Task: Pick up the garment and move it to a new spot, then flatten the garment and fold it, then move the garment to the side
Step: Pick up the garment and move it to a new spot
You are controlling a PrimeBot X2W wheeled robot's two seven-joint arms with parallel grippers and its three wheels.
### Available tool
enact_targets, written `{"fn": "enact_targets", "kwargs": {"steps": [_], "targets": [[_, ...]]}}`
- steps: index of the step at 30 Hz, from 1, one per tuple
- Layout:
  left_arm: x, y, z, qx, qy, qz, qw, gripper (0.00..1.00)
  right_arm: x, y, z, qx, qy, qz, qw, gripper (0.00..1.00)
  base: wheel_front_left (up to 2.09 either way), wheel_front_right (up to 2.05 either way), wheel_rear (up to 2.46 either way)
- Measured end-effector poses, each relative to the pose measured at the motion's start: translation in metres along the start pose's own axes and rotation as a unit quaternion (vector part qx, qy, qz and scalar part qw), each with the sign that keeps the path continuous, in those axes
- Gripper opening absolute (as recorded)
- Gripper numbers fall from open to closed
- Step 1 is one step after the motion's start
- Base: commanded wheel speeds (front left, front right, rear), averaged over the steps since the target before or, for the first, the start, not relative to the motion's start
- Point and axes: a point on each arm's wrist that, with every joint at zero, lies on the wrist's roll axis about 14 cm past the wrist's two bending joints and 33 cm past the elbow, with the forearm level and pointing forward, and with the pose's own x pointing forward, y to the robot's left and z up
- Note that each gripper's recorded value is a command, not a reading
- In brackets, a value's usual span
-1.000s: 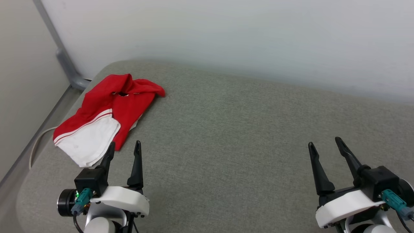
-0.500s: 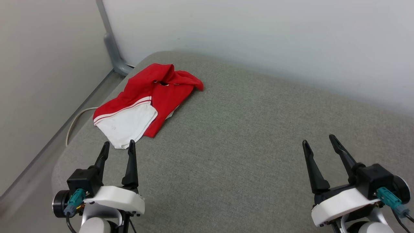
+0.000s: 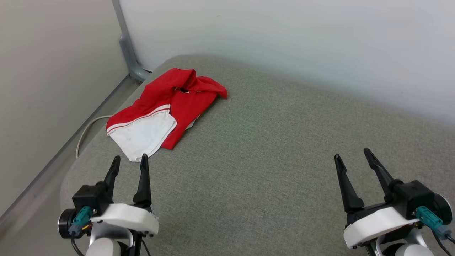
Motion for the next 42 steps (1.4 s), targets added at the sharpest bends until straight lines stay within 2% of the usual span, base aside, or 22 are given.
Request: {"fn": "enact_targets", "kwargs": {"steps": [4, 6, 13, 18, 22, 32, 38, 42], "targets": [[0.015, -0.004, -0.003, -0.007, 0.008, -0.007, 1.000, 1.00, 0.003, -0.005, -0.003, 0.004, 0.003, -0.005, 1.000, 1.00, 0.00, 0.00, 0.00], [0.026, -0.006, -0.013, -0.016, 0.039, -0.013, 0.999, 1.00, 0.006, -0.009, -0.006, 0.004, 0.005, -0.007, 1.000, 1.00, 0.00, 0.00, 0.00], [0.083, -0.008, -0.014, -0.022, 0.095, -0.026, 0.995, 1.00, 0.014, -0.034, -0.024, 0.007, 0.023, -0.024, 0.999, 1.00, 0.00, 0.00, 0.00], [0.121, -0.010, -0.035, -0.035, 0.171, -0.029, 0.984, 1.00, 0.020, -0.056, -0.040, 0.012, 0.034, -0.041, 0.999, 1.00, 0.00, 0.00, 0.00], [0.146, -0.010, -0.057, -0.036, 0.240, -0.028, 0.970, 1.00, 0.024, -0.077, -0.055, 0.013, 0.044, -0.057, 0.997, 1.00, 0.00, 0.00, 0.00], [0.185, 0.006, -0.129, -0.023, 0.399, 0.013, 0.916, 1.00, 0.029, -0.114, -0.100, 0.026, 0.069, -0.088, 0.993, 1.00, 0.00, 0.00, 0.00], [0.167, 0.012, -0.184, -0.025, 0.510, 0.049, 0.859, 1.00, 0.021, -0.127, -0.123, 0.033, 0.089, -0.104, 0.990, 1.00, 0.00, 0.00, 0.00], [0.161, 0.015, -0.195, -0.003, 0.556, 0.053, 0.829, 1.00, 0.020, -0.134, -0.125, 0.030, 0.087, -0.113, 0.989, 1.00, 0.00, 0.00, 0.00]]}}
